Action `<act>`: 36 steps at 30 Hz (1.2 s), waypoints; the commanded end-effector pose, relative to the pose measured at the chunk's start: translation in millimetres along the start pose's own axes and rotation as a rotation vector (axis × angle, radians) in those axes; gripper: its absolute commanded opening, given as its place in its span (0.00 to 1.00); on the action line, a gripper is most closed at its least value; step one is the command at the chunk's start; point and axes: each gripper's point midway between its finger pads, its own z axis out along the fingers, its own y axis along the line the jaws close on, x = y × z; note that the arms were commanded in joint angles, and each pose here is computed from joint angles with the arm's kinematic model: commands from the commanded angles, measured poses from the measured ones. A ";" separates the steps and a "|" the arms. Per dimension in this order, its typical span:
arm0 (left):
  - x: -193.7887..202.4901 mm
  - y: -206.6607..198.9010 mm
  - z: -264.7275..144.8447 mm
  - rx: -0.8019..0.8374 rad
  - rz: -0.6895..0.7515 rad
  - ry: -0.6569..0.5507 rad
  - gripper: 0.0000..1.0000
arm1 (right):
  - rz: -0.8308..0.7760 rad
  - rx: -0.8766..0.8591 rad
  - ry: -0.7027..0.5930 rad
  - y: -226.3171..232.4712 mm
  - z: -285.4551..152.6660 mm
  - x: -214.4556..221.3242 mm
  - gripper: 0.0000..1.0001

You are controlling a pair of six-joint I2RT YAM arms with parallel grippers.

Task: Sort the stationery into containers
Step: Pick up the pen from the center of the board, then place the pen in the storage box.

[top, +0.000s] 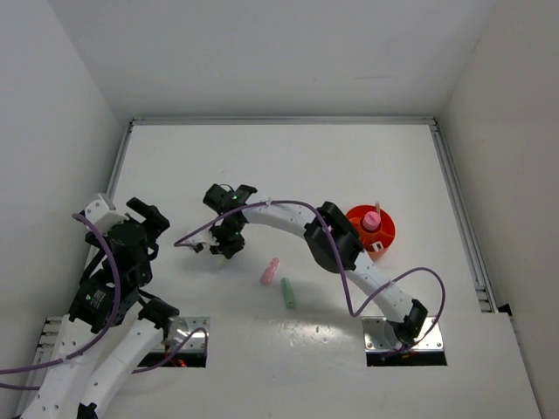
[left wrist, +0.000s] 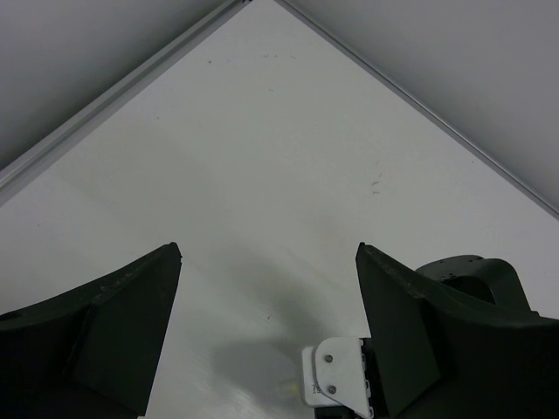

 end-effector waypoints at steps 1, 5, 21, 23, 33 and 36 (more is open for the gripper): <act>-18.6 -5.5 -3.9 0.021 -0.047 -0.043 0.87 | 0.056 -0.122 0.114 29.7 15.9 39.0 0.17; -21.0 -3.6 -5.0 0.017 -0.054 -0.054 0.87 | 0.058 -0.082 0.082 24.0 9.4 28.3 0.05; -22.1 -4.3 -8.6 0.046 -0.066 -0.059 0.87 | 0.678 1.559 -0.190 -42.3 -372.8 41.6 0.00; -21.2 -5.7 -8.8 0.054 -0.066 -0.054 0.87 | 0.740 1.667 -0.219 -23.4 -408.9 66.2 0.00; -14.2 -18.3 -4.2 0.096 -0.026 -0.026 0.87 | 1.031 1.909 -0.231 86.8 -471.1 173.4 0.00; -13.9 -22.1 -4.8 0.116 -0.022 -0.020 0.87 | 1.127 1.937 -0.224 113.2 -463.9 201.2 0.00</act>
